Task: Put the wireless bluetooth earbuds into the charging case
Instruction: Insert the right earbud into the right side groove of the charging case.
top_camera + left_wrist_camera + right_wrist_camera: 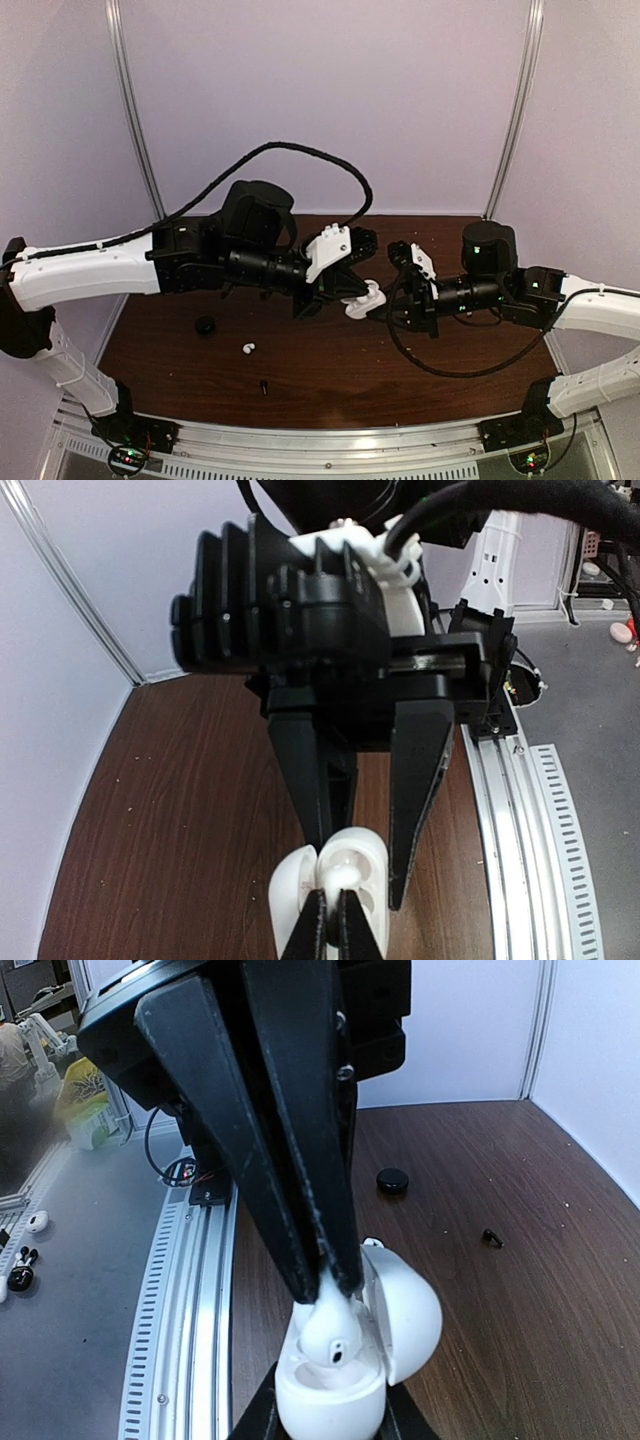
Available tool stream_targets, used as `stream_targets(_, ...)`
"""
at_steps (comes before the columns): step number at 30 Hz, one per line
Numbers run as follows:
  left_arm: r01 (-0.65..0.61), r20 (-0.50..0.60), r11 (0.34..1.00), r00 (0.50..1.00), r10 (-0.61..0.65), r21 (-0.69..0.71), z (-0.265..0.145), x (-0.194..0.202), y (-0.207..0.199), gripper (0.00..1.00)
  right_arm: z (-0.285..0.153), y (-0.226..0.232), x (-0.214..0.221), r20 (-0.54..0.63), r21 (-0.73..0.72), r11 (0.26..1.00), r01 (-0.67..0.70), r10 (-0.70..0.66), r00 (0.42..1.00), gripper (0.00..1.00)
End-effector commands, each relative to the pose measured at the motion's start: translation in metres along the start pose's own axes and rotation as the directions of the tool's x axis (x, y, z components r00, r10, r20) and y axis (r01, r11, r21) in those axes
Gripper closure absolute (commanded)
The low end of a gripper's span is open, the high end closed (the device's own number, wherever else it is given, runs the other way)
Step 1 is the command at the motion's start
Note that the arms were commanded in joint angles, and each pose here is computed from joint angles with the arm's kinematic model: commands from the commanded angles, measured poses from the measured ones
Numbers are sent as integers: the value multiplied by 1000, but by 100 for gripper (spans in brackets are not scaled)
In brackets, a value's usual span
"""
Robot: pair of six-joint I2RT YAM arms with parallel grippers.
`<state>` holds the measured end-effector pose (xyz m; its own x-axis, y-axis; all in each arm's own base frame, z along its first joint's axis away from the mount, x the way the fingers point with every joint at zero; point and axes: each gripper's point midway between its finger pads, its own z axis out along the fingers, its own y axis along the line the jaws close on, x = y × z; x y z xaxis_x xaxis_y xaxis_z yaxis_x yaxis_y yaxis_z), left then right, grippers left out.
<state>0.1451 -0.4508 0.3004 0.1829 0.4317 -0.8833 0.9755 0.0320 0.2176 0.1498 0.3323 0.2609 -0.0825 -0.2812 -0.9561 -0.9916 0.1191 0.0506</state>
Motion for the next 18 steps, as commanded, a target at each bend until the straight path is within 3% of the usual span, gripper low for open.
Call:
stream_targets(1,2,37,999,999,-1,-41,4,-15,10,100,0,4,-18,57,-14,1000,28,-27,998,100)
stream_targets(18,8,2,999,1000,-8,45,19,1,-9,100,-5,4,-38,124,-5,999,40,-39,992,100)
